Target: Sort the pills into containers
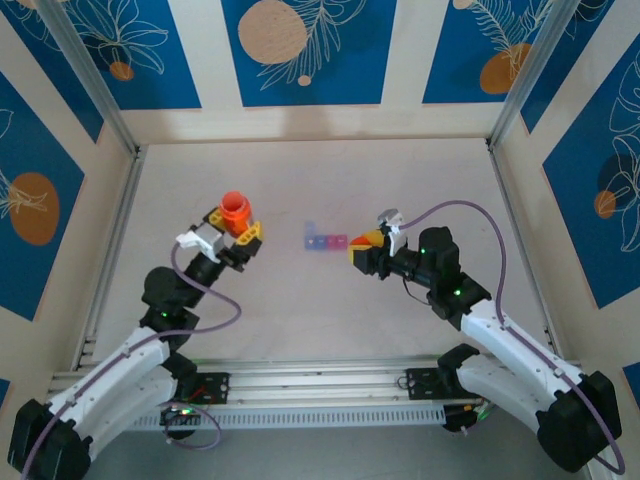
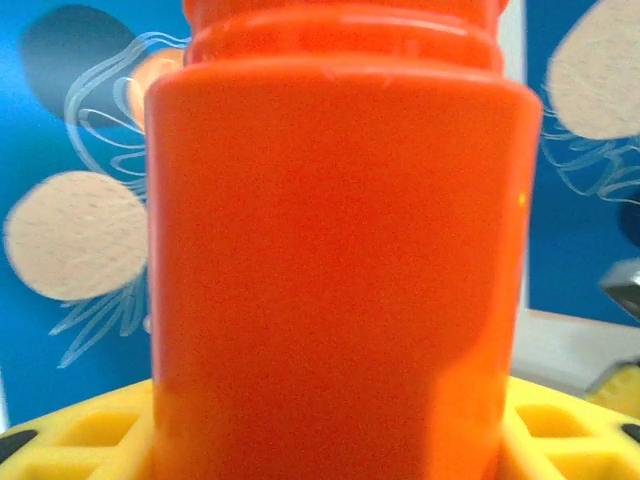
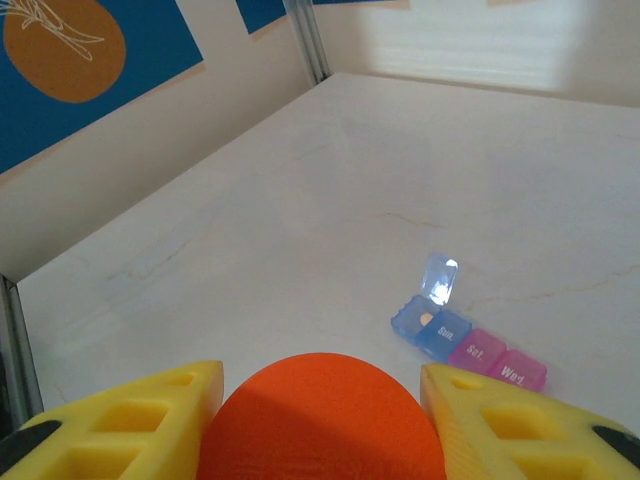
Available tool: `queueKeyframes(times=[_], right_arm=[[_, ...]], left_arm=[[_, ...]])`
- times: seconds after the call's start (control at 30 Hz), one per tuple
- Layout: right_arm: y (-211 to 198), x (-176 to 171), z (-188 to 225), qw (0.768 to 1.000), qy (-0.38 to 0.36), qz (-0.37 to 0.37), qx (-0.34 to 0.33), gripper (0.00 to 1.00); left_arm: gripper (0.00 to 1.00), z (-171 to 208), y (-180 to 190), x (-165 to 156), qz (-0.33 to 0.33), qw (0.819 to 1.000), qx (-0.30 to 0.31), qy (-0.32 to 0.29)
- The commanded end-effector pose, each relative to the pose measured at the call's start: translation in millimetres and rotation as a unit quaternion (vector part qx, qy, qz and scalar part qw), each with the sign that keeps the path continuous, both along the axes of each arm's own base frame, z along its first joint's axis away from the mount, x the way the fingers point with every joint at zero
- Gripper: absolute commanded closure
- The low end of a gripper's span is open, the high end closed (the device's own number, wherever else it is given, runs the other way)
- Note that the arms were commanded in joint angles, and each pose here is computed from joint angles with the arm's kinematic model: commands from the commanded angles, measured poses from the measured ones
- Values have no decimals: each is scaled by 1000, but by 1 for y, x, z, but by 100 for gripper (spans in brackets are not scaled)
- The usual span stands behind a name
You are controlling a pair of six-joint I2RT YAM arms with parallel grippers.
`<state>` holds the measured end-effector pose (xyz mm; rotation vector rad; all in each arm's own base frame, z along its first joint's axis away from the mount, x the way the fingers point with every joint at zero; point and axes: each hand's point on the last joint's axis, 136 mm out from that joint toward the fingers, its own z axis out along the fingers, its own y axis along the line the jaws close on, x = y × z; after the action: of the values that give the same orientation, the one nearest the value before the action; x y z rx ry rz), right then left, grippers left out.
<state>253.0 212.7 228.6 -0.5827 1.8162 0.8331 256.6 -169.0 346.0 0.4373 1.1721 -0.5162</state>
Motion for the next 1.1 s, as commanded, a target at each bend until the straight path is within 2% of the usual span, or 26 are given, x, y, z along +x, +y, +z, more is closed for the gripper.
queueKeyframes(times=[0.0,0.07,0.13,0.2,0.43,0.6,0.7,0.87,1.07], right_arm=[[1,7,2,1000,-7,-2,12,70],[3,6,-2,1000,-1,2,12,70],[2,6,-3,1000,-3,-1,12,70],[-1,6,-5,1000,-4,-7,11,70],[-4,5,-6,1000,-11,-15,15,70],[-8,4,-9,999,-10,-26,23,70],[-9,3,-12,999,-5,-29,27,70],[-10,3,-14,999,0,-32,31,70],[-10,3,-16,999,4,-34,31,70]], left_arm=[[100,-72,0,30,24,987,51,148],[100,-100,-3,39,33,971,84,220],[100,-138,3,48,62,934,175,306],[100,-156,3,50,61,908,226,347],[100,-177,-15,55,1,857,334,392],[100,-199,-19,62,-39,797,441,411],[100,-204,-20,70,-53,778,480,401],[100,-207,-31,79,-83,767,507,384],[100,-217,-36,89,-96,737,554,375]])
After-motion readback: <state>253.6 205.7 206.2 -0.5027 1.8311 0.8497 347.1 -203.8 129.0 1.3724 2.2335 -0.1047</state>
